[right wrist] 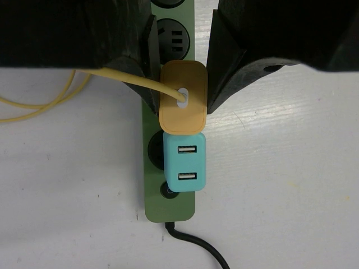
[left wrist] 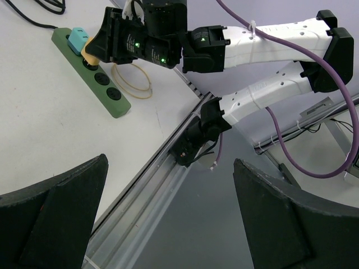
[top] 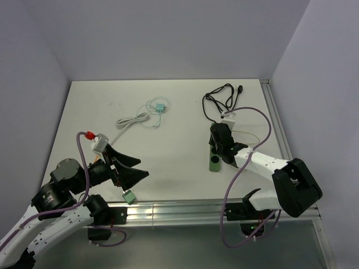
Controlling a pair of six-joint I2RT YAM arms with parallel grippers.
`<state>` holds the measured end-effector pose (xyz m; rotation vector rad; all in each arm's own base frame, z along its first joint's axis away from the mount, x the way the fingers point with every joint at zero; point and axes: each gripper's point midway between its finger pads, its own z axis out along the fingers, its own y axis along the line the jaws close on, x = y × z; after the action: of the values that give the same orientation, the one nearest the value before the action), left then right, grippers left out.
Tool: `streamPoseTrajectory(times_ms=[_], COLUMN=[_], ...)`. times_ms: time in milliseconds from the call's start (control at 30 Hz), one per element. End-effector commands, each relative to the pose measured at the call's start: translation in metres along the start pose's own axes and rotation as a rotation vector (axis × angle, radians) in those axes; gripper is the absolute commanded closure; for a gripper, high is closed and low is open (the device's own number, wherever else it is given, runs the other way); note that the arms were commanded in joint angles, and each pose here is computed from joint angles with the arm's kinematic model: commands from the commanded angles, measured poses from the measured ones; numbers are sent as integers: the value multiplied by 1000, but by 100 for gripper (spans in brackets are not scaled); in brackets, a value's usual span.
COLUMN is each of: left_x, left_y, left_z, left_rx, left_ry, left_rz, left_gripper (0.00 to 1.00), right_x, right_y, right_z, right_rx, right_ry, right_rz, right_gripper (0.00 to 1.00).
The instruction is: Insert the plug
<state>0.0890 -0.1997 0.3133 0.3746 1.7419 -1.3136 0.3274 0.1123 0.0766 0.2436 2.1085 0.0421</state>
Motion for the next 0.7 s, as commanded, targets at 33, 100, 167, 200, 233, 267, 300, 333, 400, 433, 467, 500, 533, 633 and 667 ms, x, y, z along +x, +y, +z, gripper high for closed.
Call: streamPoseTrajectory(times_ms=[33, 100, 167, 200, 233, 267, 300, 333, 400, 433, 467, 500, 533, 633, 667], left_x=[-12, -12, -12, -12, -12, -11, -11, -11, -10, -11, -11, -11, -11, -12, -13], left_y=[-14, -15, -15, -14, -15, -15, -15, -16, -16, -17, -17, -17, -16, -18, -18], left_z=[-6, -7, -8, -7, -8, -8, -7, -8, -8, -9, -10, -10, -10, -12, -13], left_rx=[51, 55, 53, 53, 55, 59, 58, 61, 63, 65, 66, 65, 63, 62, 62], left_ry=[-40, -41, -43, -43, -45, -40, -39, -38, -39, -41, -42, -41, -41, -40, -43], left_rz=[23, 26, 26, 26, 25, 25, 23, 23, 24, 26, 26, 26, 27, 33, 34], left_gripper=[1, 0, 0, 1, 0, 1, 0, 0, 0, 0, 0, 1, 0, 1, 1], right_x=[-14, -9, -6, -5, -2, 1, 3, 2, 4, 5, 2, 4, 5, 5, 7], right_y=[4, 2, 2, 2, -1, -3, -4, -3, -5, -5, -4, -5, -5, -3, -4], right_z=[2, 0, -1, -1, -2, -3, -3, -4, -5, -6, -5, -4, -4, -3, -3], right_rx=[39, 49, 45, 48, 61, 70, 72, 70, 80, 81, 82, 86, 89, 87, 94], right_ry=[-9, 17, 27, 26, 44, 55, 59, 57, 58, 61, 56, 62, 67, 75, 83], right_rz=[11, 3, 1, 4, -2, -1, 0, -2, -1, -1, 4, -2, -3, -7, -11], right_gripper=[100, 100, 100, 100, 100, 100, 100, 100, 100, 100, 100, 100, 100, 100, 100])
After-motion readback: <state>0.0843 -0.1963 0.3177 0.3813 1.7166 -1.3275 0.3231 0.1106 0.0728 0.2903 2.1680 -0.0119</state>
